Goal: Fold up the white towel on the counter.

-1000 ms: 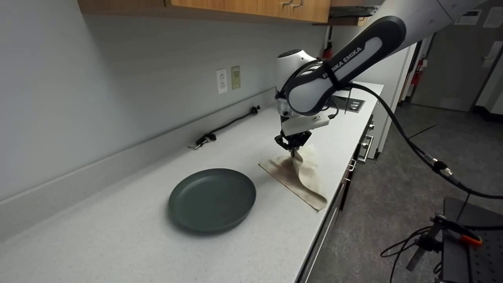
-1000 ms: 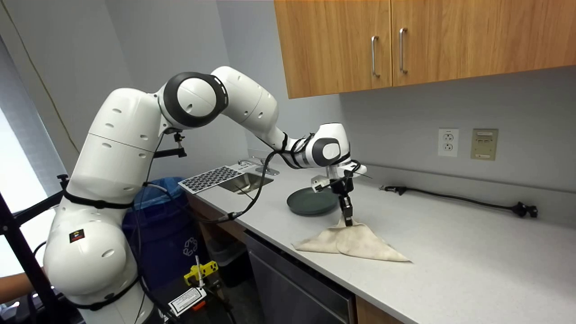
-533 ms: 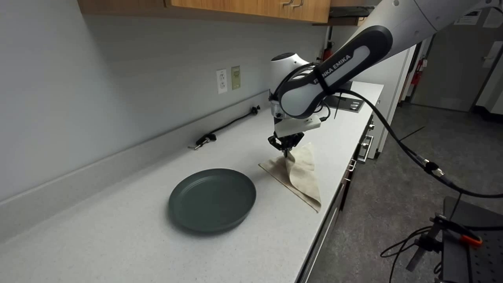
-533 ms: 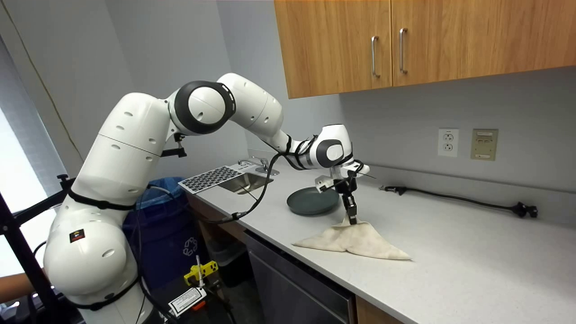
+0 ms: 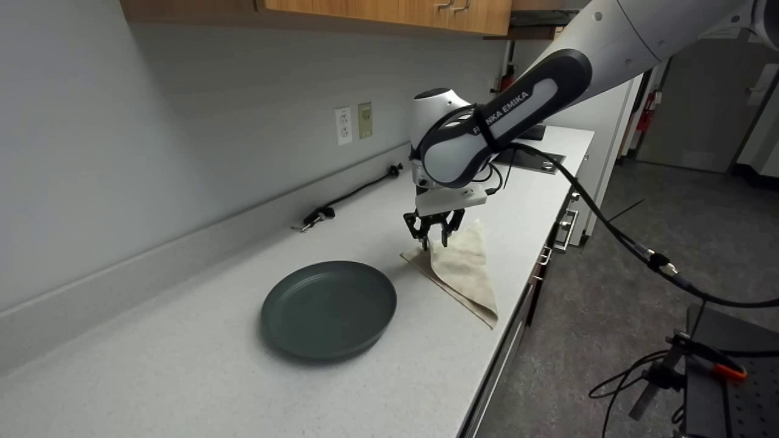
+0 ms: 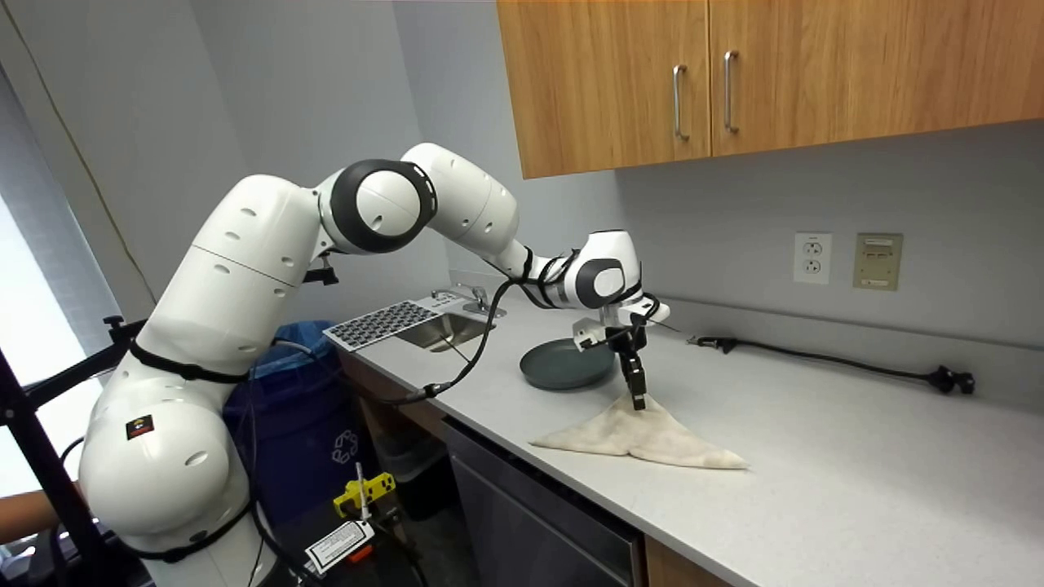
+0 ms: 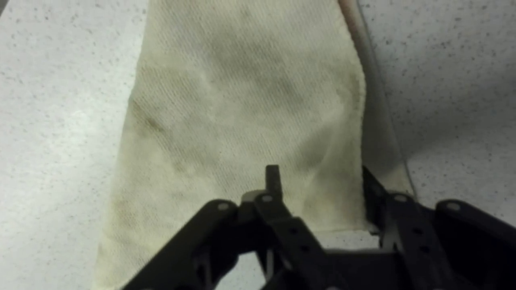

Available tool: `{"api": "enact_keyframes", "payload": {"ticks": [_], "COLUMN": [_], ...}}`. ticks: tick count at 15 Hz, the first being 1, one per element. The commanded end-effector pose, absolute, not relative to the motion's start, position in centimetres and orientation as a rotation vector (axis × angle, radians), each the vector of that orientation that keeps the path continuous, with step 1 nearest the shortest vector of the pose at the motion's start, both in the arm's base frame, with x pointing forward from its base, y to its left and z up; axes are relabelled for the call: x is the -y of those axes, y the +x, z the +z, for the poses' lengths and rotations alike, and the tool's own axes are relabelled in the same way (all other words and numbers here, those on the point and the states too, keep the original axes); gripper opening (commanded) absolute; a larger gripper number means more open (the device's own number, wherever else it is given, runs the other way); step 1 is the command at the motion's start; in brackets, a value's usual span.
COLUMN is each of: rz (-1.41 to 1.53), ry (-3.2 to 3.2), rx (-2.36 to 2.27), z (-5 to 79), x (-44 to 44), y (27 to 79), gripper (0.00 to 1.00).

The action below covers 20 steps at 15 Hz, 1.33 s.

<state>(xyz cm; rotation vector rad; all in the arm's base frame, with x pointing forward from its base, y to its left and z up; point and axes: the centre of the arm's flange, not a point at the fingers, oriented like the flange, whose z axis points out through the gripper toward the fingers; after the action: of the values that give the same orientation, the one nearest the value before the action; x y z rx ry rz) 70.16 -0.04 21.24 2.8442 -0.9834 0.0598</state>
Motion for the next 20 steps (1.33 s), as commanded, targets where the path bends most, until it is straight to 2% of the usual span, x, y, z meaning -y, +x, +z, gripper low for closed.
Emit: {"api": "enact_keyframes", "payload": {"ticks": [1, 2, 4, 12, 20], "rz": [0.056, 0.079, 0.117, 0.03, -0.096], "ry": [2.874, 2.881, 2.895, 2.897, 2.854], "rx": [1.025, 1.04, 1.059, 1.125, 1.255], "z": [21.6, 21.9, 22.7, 24.3, 22.5], "x": [-0.6, -0.7, -1.0, -1.0, -2.2], "y": [71.5, 71.5, 71.3, 66.7, 60.7], "gripper": [0.81, 0.89, 1.0, 1.0, 1.0]}}
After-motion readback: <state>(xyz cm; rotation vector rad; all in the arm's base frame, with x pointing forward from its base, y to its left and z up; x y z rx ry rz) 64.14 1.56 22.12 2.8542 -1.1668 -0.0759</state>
